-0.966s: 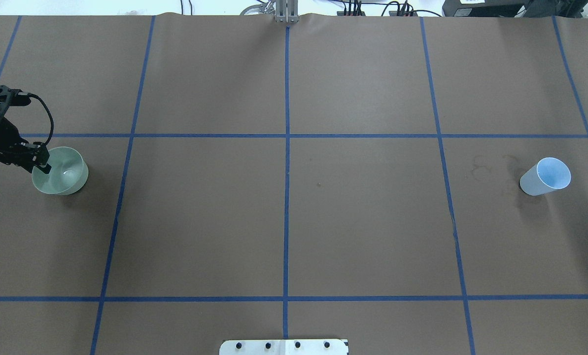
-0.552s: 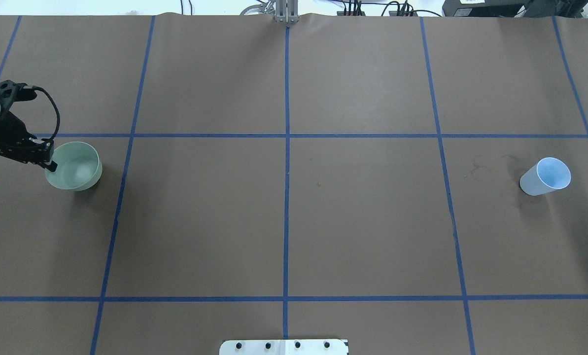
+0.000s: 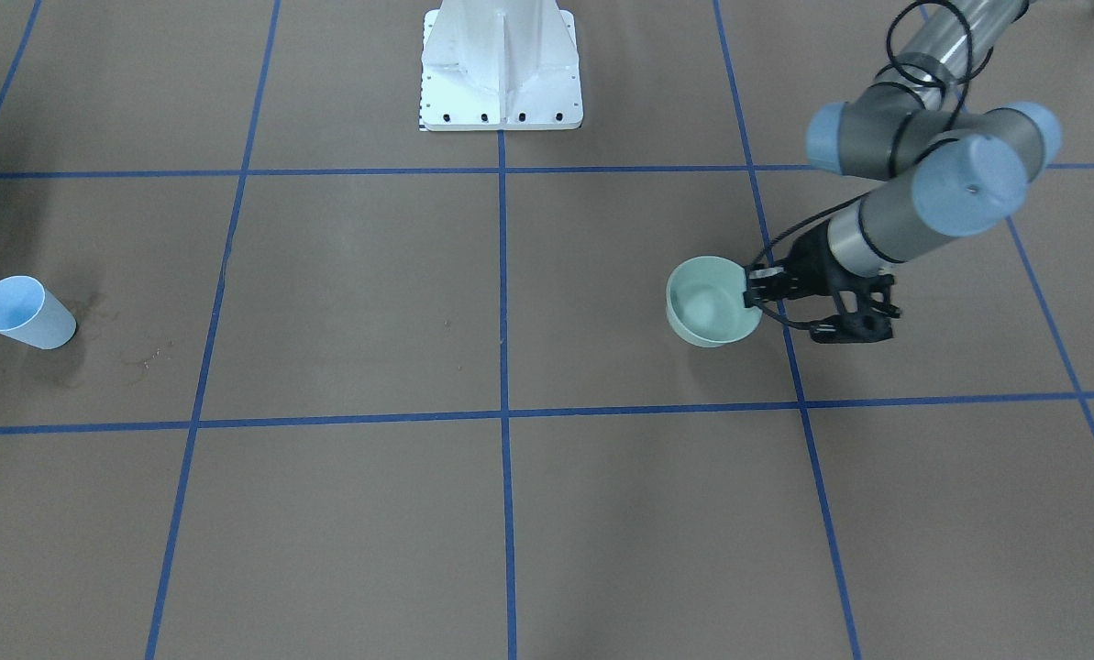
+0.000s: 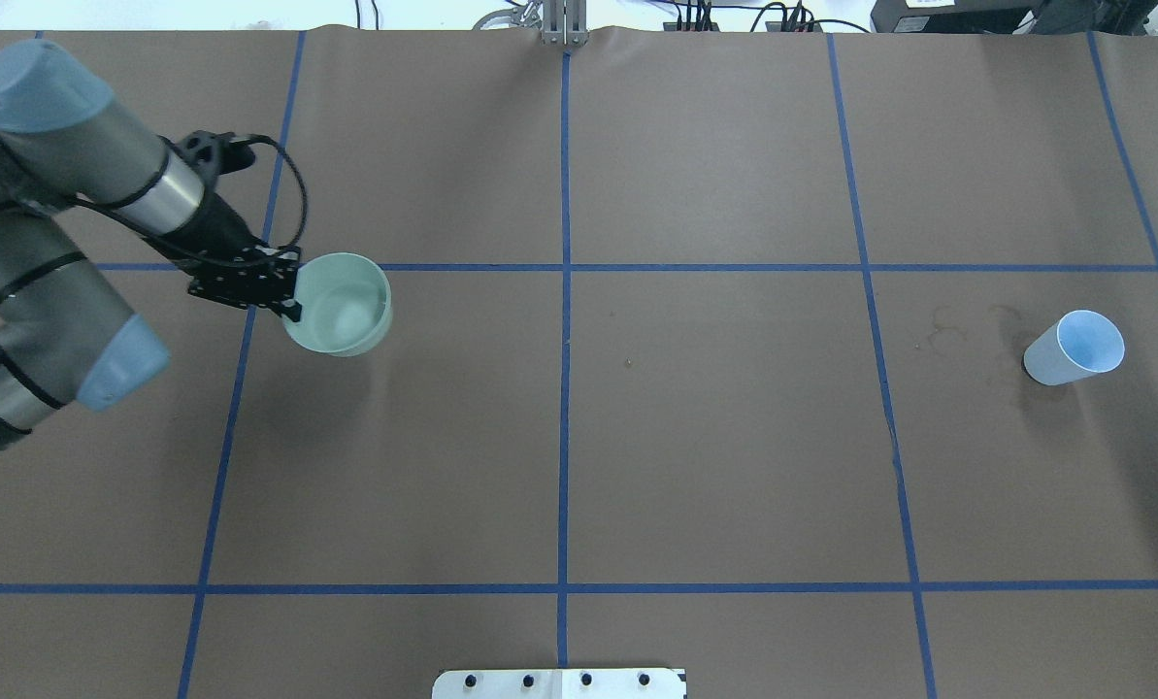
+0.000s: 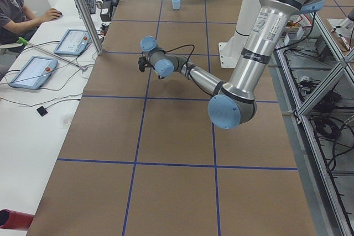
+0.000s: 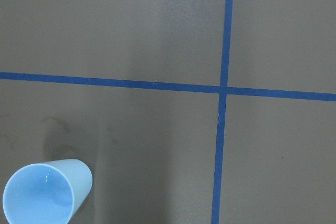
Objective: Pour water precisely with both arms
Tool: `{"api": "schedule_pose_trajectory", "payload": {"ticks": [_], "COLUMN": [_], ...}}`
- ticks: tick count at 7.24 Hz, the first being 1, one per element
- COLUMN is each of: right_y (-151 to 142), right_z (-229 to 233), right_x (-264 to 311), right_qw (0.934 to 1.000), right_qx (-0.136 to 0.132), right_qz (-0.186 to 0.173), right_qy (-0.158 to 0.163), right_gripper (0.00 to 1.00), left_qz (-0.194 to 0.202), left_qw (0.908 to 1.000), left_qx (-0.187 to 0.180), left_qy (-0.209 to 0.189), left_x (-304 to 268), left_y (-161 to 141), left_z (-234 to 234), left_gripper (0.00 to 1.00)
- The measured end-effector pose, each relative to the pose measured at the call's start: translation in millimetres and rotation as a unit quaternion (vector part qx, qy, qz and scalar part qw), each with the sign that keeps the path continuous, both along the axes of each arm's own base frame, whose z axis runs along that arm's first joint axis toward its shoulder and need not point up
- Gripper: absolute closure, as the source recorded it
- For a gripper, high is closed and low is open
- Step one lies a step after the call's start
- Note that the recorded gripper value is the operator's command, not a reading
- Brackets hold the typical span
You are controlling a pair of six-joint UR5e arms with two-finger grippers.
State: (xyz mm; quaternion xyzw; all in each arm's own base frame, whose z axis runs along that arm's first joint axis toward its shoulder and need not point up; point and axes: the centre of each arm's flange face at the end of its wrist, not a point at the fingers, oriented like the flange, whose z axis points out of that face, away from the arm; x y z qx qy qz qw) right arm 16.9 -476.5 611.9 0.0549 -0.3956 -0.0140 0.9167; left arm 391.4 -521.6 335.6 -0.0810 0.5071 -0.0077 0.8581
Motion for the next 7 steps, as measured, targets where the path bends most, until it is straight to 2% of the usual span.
{"api": "schedule_pose_trajectory", "payload": {"ticks": [3, 5, 7], "right_y": [-1.4, -1.8, -1.5], "right_z": [-3.2, -4.6, -4.7], "right_x": [-2.0, -3.3, -4.5], "right_qw": [0.9998, 0.9994, 0.9993], "right_qx": [0.021, 0.033, 0.037], "right_qz": [-0.002, -0.005, -0.007], "right_qy": [-0.003, -0.005, -0.005], "right_gripper": [0.00, 0.00, 0.00], "left_qz": [-0.014, -0.012, -0.010], "left_qw": [0.9997, 0.9992, 0.9989], "left_qx": [0.003, 0.008, 0.005], "left_qy": [-0.019, -0.038, -0.046], "left_x": [107.1, 150.5, 168.1], "left_y": [3.3, 7.0, 1.9], "left_z": [-106.4, -125.5, -129.3], "left_gripper": [1.00, 1.00, 1.00]}}
